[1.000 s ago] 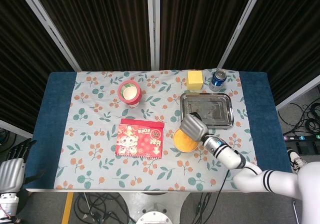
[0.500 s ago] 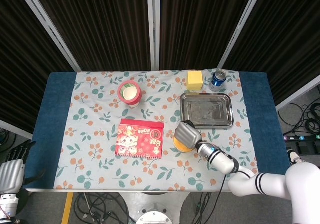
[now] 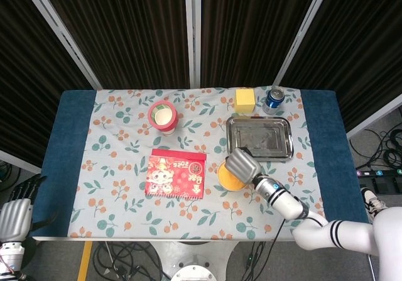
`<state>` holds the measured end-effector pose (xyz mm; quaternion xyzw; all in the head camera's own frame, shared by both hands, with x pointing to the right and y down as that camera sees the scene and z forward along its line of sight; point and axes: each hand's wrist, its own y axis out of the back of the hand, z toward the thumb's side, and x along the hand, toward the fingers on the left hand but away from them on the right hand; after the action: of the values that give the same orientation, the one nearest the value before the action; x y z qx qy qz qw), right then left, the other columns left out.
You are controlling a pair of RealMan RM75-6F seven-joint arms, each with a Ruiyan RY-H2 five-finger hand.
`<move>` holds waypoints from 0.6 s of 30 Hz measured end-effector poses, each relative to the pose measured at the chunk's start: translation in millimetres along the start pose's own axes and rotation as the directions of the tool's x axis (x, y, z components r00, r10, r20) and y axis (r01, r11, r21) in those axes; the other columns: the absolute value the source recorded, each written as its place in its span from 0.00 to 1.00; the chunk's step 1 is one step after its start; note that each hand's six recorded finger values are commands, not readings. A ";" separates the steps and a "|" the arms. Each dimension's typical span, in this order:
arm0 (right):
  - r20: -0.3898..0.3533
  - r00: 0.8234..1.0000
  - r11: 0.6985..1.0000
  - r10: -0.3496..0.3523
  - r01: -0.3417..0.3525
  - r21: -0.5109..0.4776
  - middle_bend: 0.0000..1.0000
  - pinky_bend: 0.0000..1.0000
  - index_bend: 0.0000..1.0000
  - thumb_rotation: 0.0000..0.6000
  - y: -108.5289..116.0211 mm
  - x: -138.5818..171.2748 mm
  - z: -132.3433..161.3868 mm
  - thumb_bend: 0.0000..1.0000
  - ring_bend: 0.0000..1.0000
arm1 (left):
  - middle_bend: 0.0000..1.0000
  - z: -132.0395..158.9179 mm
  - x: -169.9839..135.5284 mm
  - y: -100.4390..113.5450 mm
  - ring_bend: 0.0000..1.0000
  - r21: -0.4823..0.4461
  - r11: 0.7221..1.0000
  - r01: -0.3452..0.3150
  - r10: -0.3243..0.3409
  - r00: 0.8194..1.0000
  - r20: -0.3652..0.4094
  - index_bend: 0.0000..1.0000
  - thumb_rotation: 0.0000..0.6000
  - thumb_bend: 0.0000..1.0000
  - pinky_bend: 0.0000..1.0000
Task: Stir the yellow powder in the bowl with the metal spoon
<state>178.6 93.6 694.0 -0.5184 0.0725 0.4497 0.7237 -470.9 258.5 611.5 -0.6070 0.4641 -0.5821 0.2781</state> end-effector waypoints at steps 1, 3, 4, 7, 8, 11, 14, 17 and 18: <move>0.000 1.000 1.000 -0.001 0.001 0.020 0.97 1.00 0.81 1.00 -0.5 -1.1 -1.5 0.47 0.95 | 0.18 0.1 0.0 -0.2 0.12 0.000 1.000 0.000 0.000 1.000 0.000 0.19 1.00 0.22 0.13; 0.000 1.000 0.999 -0.006 0.006 0.052 0.97 1.00 0.81 1.00 -0.6 -3.4 -3.4 0.47 0.95 | 0.18 -0.1 0.1 -0.5 0.12 -0.001 1.000 0.001 -0.001 1.000 -0.001 0.19 1.00 0.22 0.12; -0.001 1.000 0.998 -0.009 0.009 0.069 0.97 1.00 0.81 1.00 -0.4 -5.5 -3.8 0.47 0.95 | 0.18 -0.4 0.1 -0.7 0.12 -0.001 1.000 0.002 -0.002 1.000 -0.002 0.19 1.00 0.22 0.12; -0.017 1.000 0.995 -0.016 0.017 0.095 0.97 1.00 0.81 1.00 0.6 -10.5 2.9 0.47 0.95 | 0.18 -1.6 -0.2 -1.8 0.12 -0.003 1.000 0.006 -0.006 1.000 -0.007 0.19 1.00 0.22 0.12; -0.025 1.000 0.994 -0.017 0.019 0.104 0.97 1.00 0.81 1.00 0.5 -11.7 6.3 0.47 0.95 | 0.18 -2.0 -0.4 -2.2 0.12 -0.003 1.000 0.007 -0.007 1.000 -0.008 0.19 1.00 0.22 0.12; -0.056 0.998 0.993 -0.015 0.022 0.117 0.97 1.00 0.82 1.00 -0.5 -14.7 20.0 0.47 0.95 | 0.18 -3.3 -1.4 -2.9 0.12 -0.005 1.000 0.010 -0.010 1.000 -0.012 0.19 1.00 0.22 0.13; -0.071 0.997 0.994 -0.020 0.027 0.103 0.97 1.00 0.82 1.00 0.9 -15.4 28.5 0.47 0.95 | 0.18 -4.7 -2.6 -3.1 0.12 -0.006 1.000 0.009 -0.009 1.000 -0.017 0.19 1.00 0.22 0.12; -0.067 0.997 0.998 -0.028 0.032 0.057 0.97 1.00 0.82 1.00 3.9 -13.2 30.1 0.48 0.95 | 0.18 -5.2 -3.4 -2.9 0.12 -0.008 1.000 0.008 -0.008 1.000 -0.019 0.19 1.00 0.22 0.12; -0.064 0.997 0.999 -0.033 0.036 0.041 0.98 1.00 0.83 1.00 5.6 -11.9 29.8 0.48 0.95 | 0.18 -5.3 -3.6 -2.6 0.12 -0.008 1.000 0.006 -0.006 1.000 -0.018 0.19 1.00 0.22 0.12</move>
<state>156.8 111.4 710.5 -0.5181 0.0959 0.4190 0.7394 -475.0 263.8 613.1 -0.6041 0.4670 -0.5867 0.2696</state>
